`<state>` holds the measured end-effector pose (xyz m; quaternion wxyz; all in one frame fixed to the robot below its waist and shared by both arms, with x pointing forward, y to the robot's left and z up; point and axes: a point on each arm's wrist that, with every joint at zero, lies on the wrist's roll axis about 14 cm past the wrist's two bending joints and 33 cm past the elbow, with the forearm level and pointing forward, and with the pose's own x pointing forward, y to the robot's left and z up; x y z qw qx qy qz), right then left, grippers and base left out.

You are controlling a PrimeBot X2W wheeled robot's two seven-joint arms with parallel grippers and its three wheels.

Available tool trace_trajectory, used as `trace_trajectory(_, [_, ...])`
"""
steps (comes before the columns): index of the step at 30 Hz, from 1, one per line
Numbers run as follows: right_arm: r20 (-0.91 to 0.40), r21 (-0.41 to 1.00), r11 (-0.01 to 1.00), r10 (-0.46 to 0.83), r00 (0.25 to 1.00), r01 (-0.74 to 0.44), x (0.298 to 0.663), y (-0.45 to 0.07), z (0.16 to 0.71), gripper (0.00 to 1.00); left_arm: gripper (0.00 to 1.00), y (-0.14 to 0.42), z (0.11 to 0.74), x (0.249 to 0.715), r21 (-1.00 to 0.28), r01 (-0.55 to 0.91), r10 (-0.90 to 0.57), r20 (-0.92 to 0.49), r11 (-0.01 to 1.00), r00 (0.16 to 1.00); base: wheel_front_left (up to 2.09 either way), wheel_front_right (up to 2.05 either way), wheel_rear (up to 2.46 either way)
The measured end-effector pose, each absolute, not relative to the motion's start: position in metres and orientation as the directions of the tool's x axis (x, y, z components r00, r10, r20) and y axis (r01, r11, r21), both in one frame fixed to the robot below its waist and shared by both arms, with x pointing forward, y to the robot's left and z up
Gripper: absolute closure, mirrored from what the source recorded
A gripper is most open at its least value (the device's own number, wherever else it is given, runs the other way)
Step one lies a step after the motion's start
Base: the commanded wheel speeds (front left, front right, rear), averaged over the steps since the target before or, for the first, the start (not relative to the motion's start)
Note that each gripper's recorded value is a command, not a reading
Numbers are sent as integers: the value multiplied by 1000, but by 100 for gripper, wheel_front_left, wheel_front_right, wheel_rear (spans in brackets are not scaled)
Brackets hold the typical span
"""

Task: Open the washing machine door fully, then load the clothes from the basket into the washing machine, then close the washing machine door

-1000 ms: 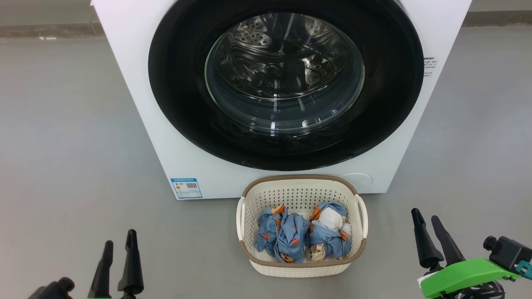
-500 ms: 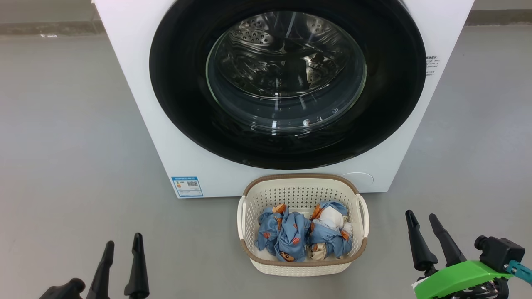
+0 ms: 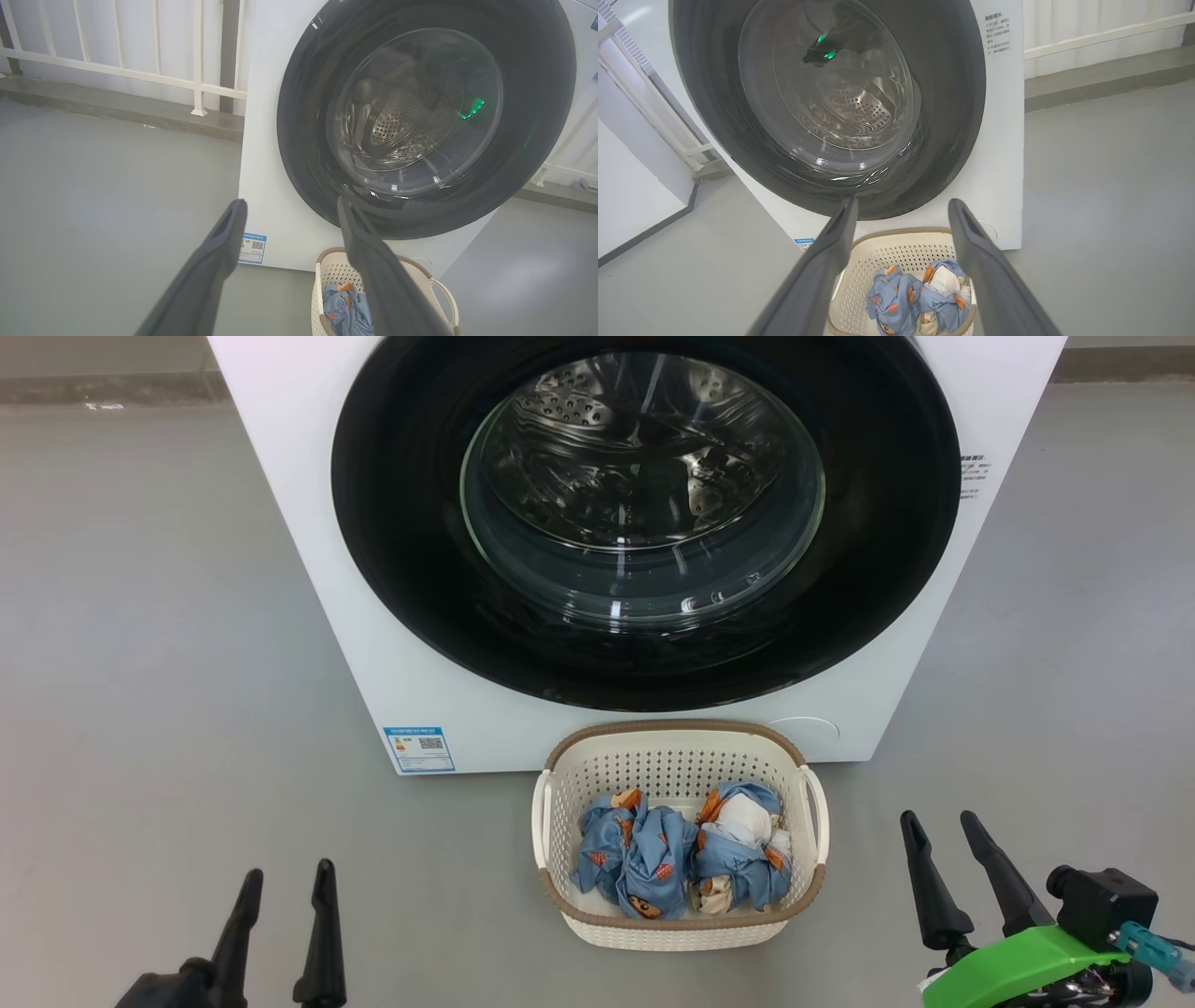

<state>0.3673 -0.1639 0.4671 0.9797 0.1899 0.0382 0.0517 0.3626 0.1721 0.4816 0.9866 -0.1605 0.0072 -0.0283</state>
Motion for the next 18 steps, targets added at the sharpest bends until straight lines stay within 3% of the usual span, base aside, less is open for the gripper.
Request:
trace_trajectory(11, [-36,270,955,136,990,-121,366,-161,470,0,0,169,484,362,-189,86,-85,11,978,996,0,0,0])
trace_trajectory(18, [-30,252,961,123,992,-111,366,-165,472,0,0,171,480,362,-179,80,-81,1,981,997,0,0,0])
